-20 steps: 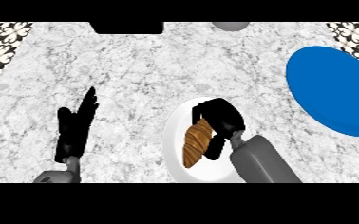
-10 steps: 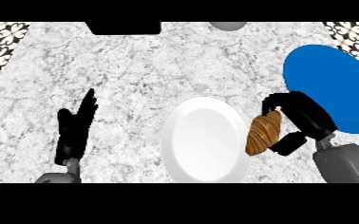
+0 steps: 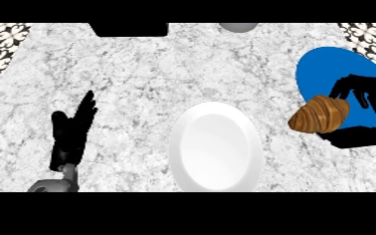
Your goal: Pick the croissant from the plate and place it in the plate
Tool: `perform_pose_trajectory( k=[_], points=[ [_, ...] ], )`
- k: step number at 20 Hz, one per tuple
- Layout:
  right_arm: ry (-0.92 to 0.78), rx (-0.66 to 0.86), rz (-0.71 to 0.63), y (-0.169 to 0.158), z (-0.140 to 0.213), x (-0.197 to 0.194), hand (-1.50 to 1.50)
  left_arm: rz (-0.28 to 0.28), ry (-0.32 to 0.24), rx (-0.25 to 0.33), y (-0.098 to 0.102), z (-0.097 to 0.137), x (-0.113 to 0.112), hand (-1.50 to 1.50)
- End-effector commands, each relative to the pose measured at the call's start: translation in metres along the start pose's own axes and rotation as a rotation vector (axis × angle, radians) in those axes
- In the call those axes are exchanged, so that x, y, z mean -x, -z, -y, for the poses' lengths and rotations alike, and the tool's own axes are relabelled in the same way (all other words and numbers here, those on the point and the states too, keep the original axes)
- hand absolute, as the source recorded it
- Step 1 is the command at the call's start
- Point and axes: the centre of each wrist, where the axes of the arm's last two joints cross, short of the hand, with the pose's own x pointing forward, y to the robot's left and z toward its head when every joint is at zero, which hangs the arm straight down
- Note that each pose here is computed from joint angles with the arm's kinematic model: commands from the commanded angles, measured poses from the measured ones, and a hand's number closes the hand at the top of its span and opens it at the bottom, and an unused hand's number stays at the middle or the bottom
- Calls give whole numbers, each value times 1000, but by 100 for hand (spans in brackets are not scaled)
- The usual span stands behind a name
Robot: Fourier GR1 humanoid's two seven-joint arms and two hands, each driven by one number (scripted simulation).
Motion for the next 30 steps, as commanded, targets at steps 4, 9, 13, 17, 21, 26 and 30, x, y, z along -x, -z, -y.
perform_pose_trajectory(
  k=[4,9,13,17,21,26,30],
  points=[
    [6,139,-157,10,50,13,150,10,14,8,2,11,-9,0],
    [24,141,-225,11,49,54,150,-6,4,28,0,14,16,0],
    [1,107,-275,36,51,83,150,12,-10,41,0,22,9,0],
    [-39,70,-304,46,21,102,150,11,10,42,-6,13,15,0],
    [-57,-20,-342,46,23,120,150,17,1,37,6,5,-4,0],
    [6,-189,-377,15,19,147,150,7,-10,37,9,21,-6,0],
    [-23,-359,-464,15,8,153,150,27,20,49,-3,28,6,0]
  ],
)
